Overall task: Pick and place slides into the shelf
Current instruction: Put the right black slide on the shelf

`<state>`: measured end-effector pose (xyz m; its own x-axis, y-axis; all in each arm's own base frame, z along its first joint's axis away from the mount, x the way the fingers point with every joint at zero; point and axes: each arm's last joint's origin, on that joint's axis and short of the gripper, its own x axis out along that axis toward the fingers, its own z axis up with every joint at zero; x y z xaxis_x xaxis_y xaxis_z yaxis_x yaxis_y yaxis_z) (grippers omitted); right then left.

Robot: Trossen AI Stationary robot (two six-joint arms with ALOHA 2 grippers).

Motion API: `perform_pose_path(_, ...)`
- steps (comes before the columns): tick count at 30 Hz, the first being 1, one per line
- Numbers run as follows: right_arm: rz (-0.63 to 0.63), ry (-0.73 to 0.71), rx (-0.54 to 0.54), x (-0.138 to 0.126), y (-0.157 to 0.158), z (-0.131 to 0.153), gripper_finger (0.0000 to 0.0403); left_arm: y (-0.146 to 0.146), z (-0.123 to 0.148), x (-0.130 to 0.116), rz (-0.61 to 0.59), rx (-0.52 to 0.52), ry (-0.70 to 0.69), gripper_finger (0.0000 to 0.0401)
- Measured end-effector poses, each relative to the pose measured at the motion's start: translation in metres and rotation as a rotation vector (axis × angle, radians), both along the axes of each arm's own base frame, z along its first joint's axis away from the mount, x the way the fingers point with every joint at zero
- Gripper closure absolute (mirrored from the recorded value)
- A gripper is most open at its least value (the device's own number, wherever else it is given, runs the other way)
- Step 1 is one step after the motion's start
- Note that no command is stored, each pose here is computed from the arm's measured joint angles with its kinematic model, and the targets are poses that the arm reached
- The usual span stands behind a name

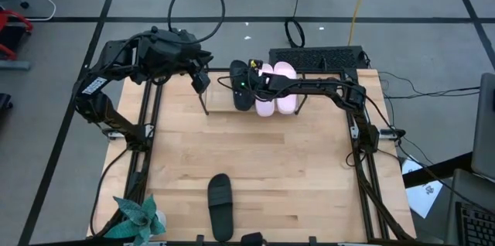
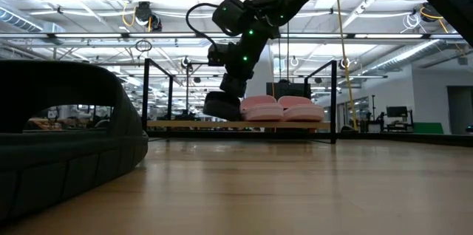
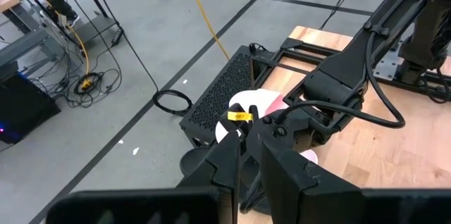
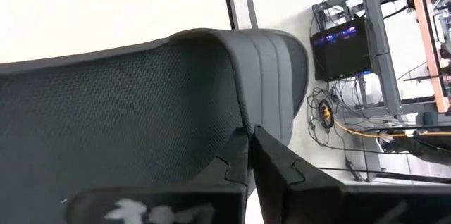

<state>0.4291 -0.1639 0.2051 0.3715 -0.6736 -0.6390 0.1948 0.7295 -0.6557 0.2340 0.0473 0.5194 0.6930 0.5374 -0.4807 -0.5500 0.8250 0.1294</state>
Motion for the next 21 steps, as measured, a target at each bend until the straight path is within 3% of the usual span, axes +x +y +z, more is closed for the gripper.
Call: perform_pose_path(21, 0.033, -0.018, -0.022, 0.007, 0.011, 0.004, 0.0403, 0.0, 0.003, 0.002, -0.013, 0.026, -0.019, 0.035)
